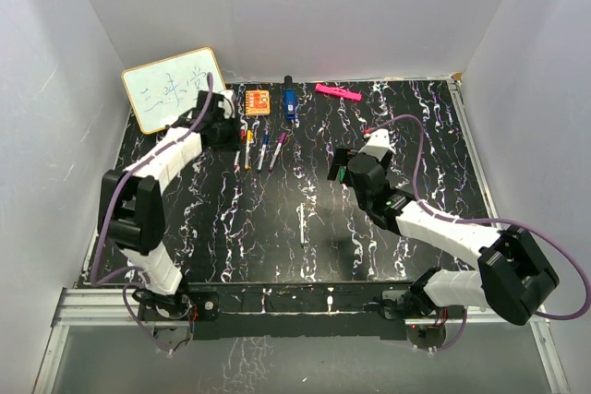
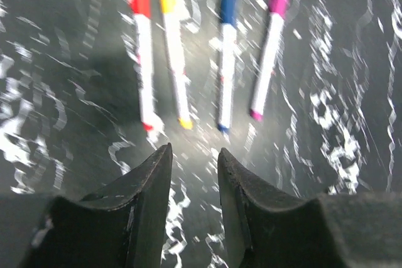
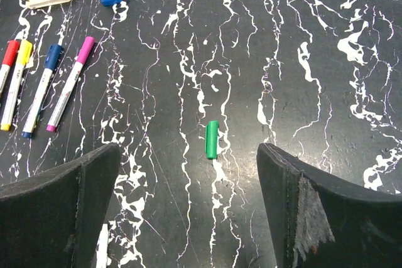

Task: Insert the pens into the pen caps

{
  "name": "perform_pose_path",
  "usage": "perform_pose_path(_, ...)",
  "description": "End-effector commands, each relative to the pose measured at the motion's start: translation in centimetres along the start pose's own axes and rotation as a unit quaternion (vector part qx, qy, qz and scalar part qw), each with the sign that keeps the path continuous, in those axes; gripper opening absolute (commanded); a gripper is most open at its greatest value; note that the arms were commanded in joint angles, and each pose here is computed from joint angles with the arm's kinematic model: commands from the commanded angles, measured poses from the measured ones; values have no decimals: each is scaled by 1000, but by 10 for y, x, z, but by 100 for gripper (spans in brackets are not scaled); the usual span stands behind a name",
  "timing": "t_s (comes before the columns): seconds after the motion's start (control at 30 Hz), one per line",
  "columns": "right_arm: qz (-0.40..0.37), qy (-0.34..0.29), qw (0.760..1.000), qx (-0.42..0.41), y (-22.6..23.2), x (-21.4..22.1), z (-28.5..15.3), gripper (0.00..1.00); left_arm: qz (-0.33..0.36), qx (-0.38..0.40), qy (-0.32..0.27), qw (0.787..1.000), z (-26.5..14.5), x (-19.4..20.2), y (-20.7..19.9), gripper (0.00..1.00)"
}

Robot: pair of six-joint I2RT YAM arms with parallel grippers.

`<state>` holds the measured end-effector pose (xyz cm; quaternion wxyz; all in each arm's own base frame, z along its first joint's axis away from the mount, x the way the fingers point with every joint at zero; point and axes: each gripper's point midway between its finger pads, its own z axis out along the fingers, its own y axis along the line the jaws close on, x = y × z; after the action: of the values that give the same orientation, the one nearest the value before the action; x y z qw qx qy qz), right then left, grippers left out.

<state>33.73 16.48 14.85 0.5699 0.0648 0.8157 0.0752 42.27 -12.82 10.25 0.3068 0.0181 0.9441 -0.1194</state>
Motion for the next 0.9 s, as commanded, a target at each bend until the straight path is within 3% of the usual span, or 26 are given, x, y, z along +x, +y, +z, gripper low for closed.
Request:
perform_pose_path(0.0,22,-25,999,6,5,-21,3,87,57,43,51,996,-26,60,-57,36)
perform_pose_path(0.13,33,-23,999,7,4,-21,5,87,109,56,87,989,-41,102,-99,38)
perform_pose_path(0.33,61,-32,997,32,-11,-26,6,91,118,62,94,987,-57,121,-125,44)
perform_pose_path(0.53,67,-62,994,57,-26,-37,0,98,143,49,134,979,-44,160,-144,50)
perform_pose_path(0.87,76,-72,992,71,-41,-38,-3,98,187,24,168,968,-30,200,-171,56)
